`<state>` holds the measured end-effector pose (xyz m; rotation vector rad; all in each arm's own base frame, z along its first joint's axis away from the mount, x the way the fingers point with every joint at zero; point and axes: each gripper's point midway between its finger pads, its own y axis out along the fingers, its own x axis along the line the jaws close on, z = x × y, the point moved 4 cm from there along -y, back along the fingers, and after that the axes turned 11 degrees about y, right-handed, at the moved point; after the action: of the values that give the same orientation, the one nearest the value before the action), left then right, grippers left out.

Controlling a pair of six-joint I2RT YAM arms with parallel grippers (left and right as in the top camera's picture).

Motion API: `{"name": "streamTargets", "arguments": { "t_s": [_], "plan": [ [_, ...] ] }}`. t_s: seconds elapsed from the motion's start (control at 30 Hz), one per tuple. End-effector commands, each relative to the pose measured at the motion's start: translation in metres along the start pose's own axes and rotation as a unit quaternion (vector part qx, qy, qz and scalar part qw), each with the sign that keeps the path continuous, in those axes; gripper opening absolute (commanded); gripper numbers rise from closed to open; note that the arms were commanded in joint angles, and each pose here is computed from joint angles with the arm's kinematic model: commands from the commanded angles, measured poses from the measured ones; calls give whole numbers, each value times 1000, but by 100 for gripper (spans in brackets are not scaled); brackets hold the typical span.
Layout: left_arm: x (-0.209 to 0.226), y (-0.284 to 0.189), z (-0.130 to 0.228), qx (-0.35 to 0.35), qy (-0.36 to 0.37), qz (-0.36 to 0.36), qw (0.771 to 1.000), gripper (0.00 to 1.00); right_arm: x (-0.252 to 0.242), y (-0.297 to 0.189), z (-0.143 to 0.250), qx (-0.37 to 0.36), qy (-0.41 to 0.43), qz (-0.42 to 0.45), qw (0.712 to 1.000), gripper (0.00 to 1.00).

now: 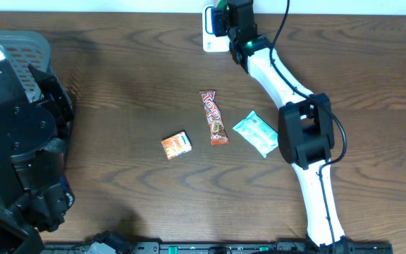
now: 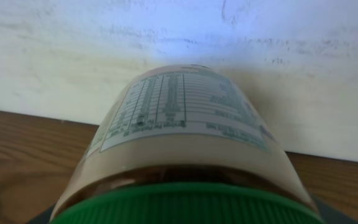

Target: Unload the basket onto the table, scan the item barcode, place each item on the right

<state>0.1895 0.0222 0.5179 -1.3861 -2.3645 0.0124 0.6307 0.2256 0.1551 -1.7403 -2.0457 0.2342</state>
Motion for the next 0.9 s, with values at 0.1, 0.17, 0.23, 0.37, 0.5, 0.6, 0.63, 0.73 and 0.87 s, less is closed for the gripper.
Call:
{"name": "streamTargets", "arguments": {
  "t_s": [0.1, 0.17, 0.23, 0.37, 0.5, 0.6, 0.63, 0.73, 0.87],
  "plan": [
    [3, 0, 1, 0, -4, -5, 1000, 85, 17, -10, -22, -39, -8, -4, 999, 56],
    [3, 0, 1, 0, -4, -5, 1000, 85, 18, -10, -22, -39, -8, -5, 999, 56],
    [3, 0, 1, 0, -4, -5, 1000, 85, 19, -10, -21, -37, -9, -5, 999, 55],
    [3, 0, 1, 0, -4, -5, 1000, 85, 24, -15, -22, -31, -11, -7, 999, 61],
    [3, -1, 1, 0, -4, -5, 1000, 85, 26, -48, -52, -22, -18, 1, 1000, 56],
    [3, 0, 1, 0, -4, -5, 1000, 85, 17, -83, -81, -10, -21, 21, 1000, 56],
    [3, 0, 1, 0, -4, -5, 1000, 85, 11, -97, -90, -3, -21, 31, 999, 57],
    [3, 0, 1, 0, -4, -5, 1000, 86, -10, -137, -104, 36, -28, 58, 997, 57],
    [3, 0, 1, 0, -4, -5, 1000, 86, -52, -176, -103, 103, -24, 105, 989, 56]
  ]
}}
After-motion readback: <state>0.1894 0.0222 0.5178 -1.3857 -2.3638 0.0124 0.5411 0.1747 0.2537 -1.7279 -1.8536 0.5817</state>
